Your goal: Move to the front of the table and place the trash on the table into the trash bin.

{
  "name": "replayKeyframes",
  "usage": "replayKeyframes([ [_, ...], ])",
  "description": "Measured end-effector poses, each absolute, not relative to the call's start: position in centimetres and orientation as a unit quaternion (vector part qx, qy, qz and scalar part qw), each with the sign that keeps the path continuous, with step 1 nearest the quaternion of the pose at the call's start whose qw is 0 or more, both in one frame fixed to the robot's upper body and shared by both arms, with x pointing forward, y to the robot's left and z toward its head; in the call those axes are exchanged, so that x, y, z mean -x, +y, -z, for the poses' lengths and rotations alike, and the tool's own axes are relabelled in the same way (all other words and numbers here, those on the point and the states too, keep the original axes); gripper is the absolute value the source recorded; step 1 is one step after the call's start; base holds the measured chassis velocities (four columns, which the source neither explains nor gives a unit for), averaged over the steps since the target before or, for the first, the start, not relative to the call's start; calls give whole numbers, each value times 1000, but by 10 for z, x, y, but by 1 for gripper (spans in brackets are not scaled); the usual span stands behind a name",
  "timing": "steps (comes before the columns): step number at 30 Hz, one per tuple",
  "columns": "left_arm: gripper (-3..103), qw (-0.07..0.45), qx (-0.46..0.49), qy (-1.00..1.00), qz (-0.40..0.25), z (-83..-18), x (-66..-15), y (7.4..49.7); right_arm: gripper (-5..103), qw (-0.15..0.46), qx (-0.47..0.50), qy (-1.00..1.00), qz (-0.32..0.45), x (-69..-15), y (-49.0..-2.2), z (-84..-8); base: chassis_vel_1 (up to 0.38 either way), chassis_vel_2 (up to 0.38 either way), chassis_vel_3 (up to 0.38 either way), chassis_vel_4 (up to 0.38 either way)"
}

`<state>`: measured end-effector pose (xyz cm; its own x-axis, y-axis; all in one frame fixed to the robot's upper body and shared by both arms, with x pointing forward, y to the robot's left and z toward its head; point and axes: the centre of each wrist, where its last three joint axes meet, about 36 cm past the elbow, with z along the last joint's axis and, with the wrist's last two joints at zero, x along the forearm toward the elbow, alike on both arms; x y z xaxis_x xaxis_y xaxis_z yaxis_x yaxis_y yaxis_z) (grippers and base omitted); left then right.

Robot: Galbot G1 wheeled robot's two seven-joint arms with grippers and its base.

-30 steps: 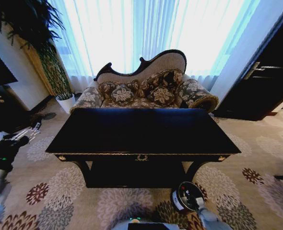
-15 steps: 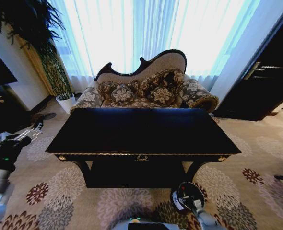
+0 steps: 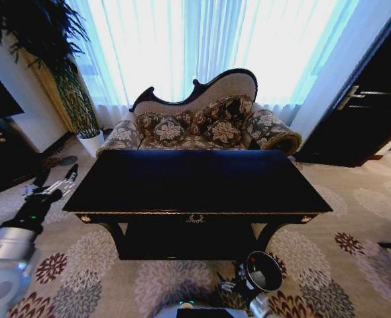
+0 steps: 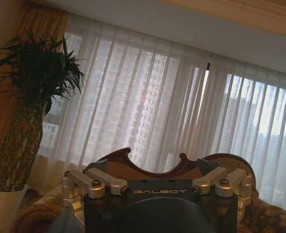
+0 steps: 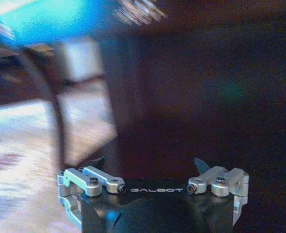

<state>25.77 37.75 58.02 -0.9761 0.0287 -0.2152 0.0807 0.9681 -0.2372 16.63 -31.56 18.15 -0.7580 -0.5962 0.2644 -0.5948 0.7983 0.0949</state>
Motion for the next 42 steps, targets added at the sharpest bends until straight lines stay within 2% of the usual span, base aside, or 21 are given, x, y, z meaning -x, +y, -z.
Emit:
replayKeyframes([
  [1, 100, 106, -28, 986, 123, -580, -258, 377, 100, 142, -318, -938, 3, -166, -316, -182, 0, 0, 0, 0],
  [4, 100, 105, -33, 985, 131, -575, -262, 371, 100, 89, -371, -924, 20, -151, -318, -212, 0, 0, 0, 0],
  [7, 100, 104, -34, 985, 136, -572, -264, 369, 100, 65, -376, -924, 33, -148, -317, -232, 0, 0, 0, 0],
  [10, 100, 103, -36, 984, 142, -568, -267, 366, 100, 10, -391, -919, 48, -157, -322, -265, 0, 0, 0, 0],
  [20, 100, 110, -36, 982, 148, -570, -265, 362, 100, -44, -400, -913, 60, -175, -346, -315, 0, 0, 0, 0],
  [22, 100, 111, -33, 983, 144, -572, -261, 363, 100, -70, -392, -915, 64, -186, -350, -334, 0, 0, 0, 0],
  [26, 100, 112, -24, 983, 143, -578, -254, 365, 100, -107, -346, -929, 73, -208, -343, -368, 0, 0, 0, 0],
  [28, 100, 103, -12, 983, 148, -583, -249, 366, 100, -118, -280, -948, 94, -223, -330, -396, 0, 0, 0, 0],
  [29, 100, 95, 1, 984, 149, -587, -246, 367, 100, -115, -226, -961, 113, -232, -321, -418, 0, 0, 0, 0],
  [30, 100, 95, 1, 984, 149, -587, -246, 367, 100, -115, -226, -961, 113, -232, -321, -418, 0, 0, 0, 0],
  [34, 100, 77, 26, 987, 140, -595, -236, 363, 100, -98, -94, -981, 136, -254, -304, -472, 0, 0, 0, 0],
  [35, 100, 77, 26, 987, 140, -595, -236, 363, 100, -98, -94, -981, 136, -254, -304, -472, 0, 0, 0, 0],
  [39, 100, 54, 59, 989, 127, -592, -232, 361, 100, -100, -12, -991, 87, -265, -300, -493, 0, 0, 0, 0],
  [42, 100, 52, 71, 990, 110, -588, -232, 358, 100, -111, 14, -992, 56, -270, -302, -496, 0, 0, 0, 0],
])
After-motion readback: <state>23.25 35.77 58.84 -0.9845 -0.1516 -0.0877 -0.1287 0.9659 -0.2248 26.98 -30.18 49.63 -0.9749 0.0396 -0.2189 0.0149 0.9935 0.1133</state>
